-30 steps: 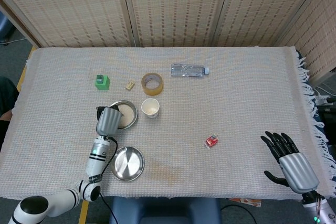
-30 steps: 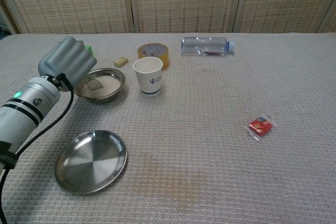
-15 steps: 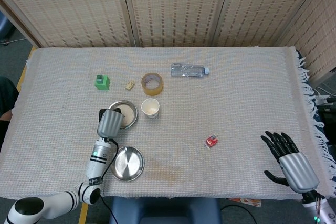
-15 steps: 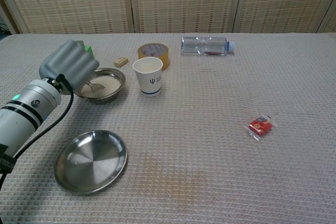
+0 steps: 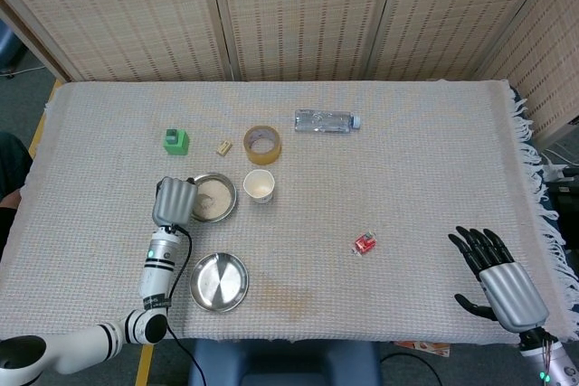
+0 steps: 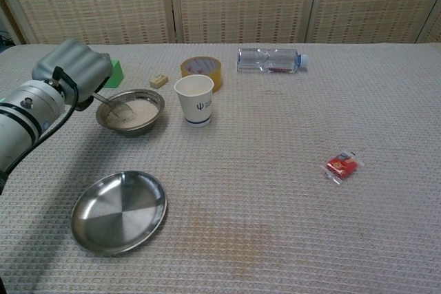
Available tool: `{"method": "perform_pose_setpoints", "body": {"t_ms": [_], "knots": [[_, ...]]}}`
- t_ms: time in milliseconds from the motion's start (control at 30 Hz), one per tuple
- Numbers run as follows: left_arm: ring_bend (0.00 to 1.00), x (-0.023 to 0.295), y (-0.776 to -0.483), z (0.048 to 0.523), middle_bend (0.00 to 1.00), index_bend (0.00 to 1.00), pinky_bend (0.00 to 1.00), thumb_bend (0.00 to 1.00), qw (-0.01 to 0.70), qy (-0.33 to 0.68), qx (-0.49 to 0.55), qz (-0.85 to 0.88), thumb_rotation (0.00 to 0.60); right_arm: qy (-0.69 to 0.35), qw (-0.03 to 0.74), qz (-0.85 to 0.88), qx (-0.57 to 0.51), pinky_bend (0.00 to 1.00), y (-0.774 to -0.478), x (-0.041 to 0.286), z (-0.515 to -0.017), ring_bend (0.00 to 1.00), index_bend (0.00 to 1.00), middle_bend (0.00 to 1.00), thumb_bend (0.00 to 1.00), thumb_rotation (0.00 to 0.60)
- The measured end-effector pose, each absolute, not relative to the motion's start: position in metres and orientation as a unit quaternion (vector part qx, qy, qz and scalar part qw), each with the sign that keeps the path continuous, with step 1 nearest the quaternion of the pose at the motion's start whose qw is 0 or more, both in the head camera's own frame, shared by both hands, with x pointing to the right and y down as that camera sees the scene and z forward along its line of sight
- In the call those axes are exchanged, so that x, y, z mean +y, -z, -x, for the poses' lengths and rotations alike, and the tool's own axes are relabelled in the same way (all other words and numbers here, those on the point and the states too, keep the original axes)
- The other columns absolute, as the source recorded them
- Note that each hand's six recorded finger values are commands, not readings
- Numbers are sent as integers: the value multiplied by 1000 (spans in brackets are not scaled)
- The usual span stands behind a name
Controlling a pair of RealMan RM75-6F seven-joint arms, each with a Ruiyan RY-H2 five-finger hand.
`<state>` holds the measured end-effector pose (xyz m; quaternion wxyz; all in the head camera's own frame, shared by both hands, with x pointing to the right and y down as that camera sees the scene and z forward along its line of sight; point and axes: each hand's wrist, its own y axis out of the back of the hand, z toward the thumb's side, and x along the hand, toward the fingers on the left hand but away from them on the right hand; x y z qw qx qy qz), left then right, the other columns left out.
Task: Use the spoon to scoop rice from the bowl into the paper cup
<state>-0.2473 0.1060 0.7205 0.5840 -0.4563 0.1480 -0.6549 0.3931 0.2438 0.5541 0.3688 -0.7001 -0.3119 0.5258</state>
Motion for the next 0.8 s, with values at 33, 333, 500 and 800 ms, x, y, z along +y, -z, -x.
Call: {"method": "perform_pose_setpoints", "body": {"t_ms": [33,333,500,800], "knots": [[1000,105,-720,249,1000,638,1000,396,581,656,150,458,600,-526,369,700,-312,0,-554,244,-393,0,0,0,88,600],[1000,97,-720,264,1000,641,1000,398,504,677,170,509,600,-527,369,700,-311,0,-554,244,-393,0,0,0,88,600],[1000,91,-720,274,1000,641,1000,398,462,687,182,531,600,-528,368,700,-309,0,-555,244,-393,0,0,0,88,600],[1000,80,-711,275,1000,646,1000,399,416,682,210,564,600,-528,366,701,-309,0,-556,244,-393,0,0,0,88,600]]}}
